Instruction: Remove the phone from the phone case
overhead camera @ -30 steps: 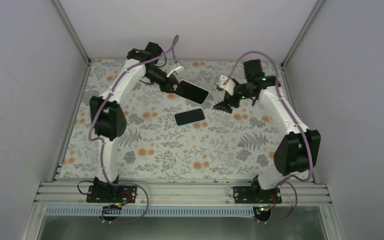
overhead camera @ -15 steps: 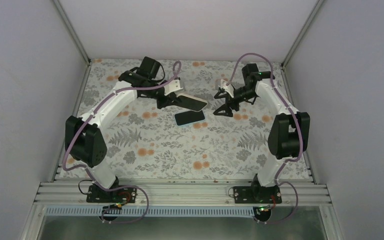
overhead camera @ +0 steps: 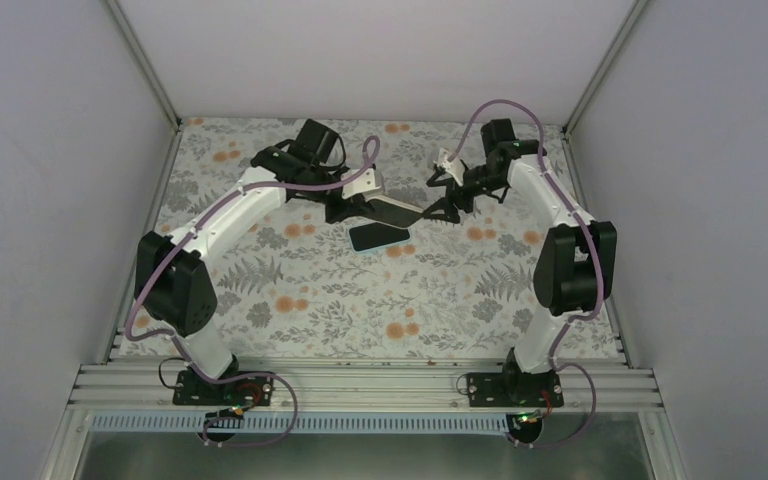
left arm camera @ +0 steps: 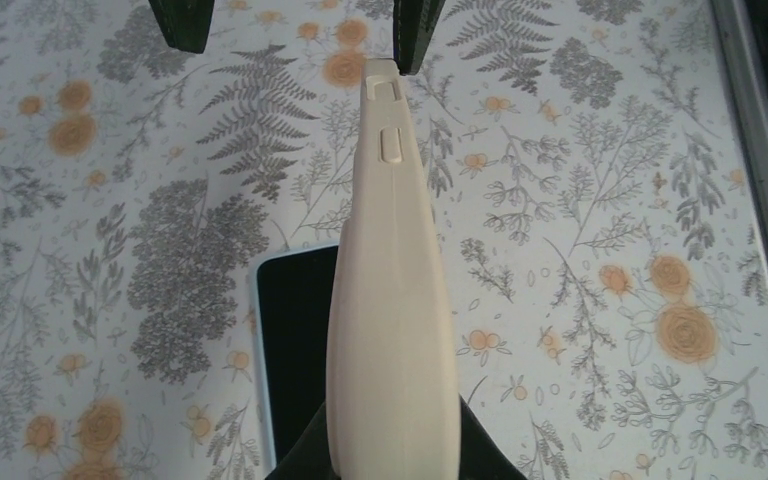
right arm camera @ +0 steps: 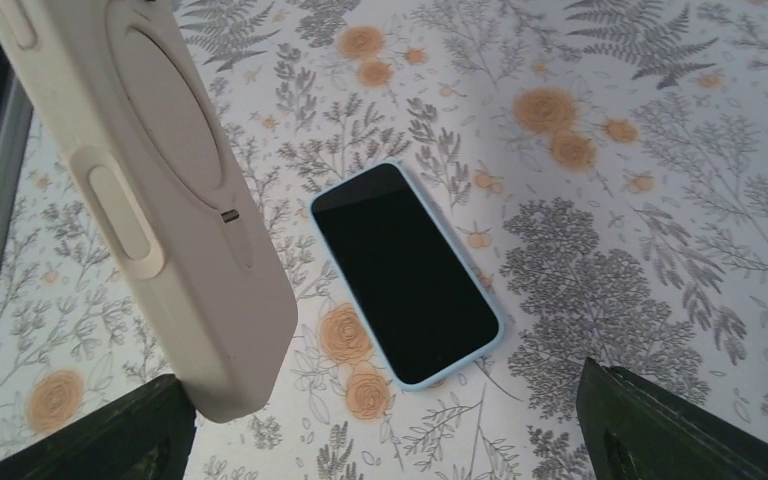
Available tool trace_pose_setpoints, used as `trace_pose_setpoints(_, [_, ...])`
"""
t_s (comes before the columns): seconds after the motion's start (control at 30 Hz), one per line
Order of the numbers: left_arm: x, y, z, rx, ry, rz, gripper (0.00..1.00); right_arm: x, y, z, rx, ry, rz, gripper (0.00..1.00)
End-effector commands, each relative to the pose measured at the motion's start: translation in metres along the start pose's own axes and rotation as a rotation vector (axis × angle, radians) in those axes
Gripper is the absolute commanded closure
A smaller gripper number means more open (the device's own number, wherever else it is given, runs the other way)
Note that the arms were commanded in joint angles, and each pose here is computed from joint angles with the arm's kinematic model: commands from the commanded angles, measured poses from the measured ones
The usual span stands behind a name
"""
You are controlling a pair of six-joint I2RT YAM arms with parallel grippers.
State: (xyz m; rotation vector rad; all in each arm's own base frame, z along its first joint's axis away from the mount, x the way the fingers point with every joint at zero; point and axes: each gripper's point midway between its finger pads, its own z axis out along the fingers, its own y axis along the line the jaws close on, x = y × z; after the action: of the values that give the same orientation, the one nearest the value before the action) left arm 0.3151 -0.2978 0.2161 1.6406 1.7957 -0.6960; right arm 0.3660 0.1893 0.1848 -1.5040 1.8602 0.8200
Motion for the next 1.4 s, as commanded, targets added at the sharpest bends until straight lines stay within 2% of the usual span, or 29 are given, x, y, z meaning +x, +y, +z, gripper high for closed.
trace_pose_setpoints(0.0, [-0.025,-0.003,-0.004,-0.001,-0.067,0.067,0.98,-0.006,-0.025,0.005,0.079,-0.016,0.015,0.03])
trace_pose_setpoints(1.0, [-0.034,-0.03,0.0,0.068,-0.039,0.113,0.98,0.01,-0.08,0.015,0.189,0.1,0.032,0.04])
trace_pose_setpoints(1.13, [-0.032,-0.025,0.002,0.046,-0.026,0.117,0.98,0.01,-0.069,0.008,0.189,0.116,0.005,0.04])
trace_pose_setpoints(1.37, [-0.03,-0.021,0.003,0.029,-0.019,0.122,0.98,0.037,-0.012,-0.01,0.195,0.193,-0.054,0.03])
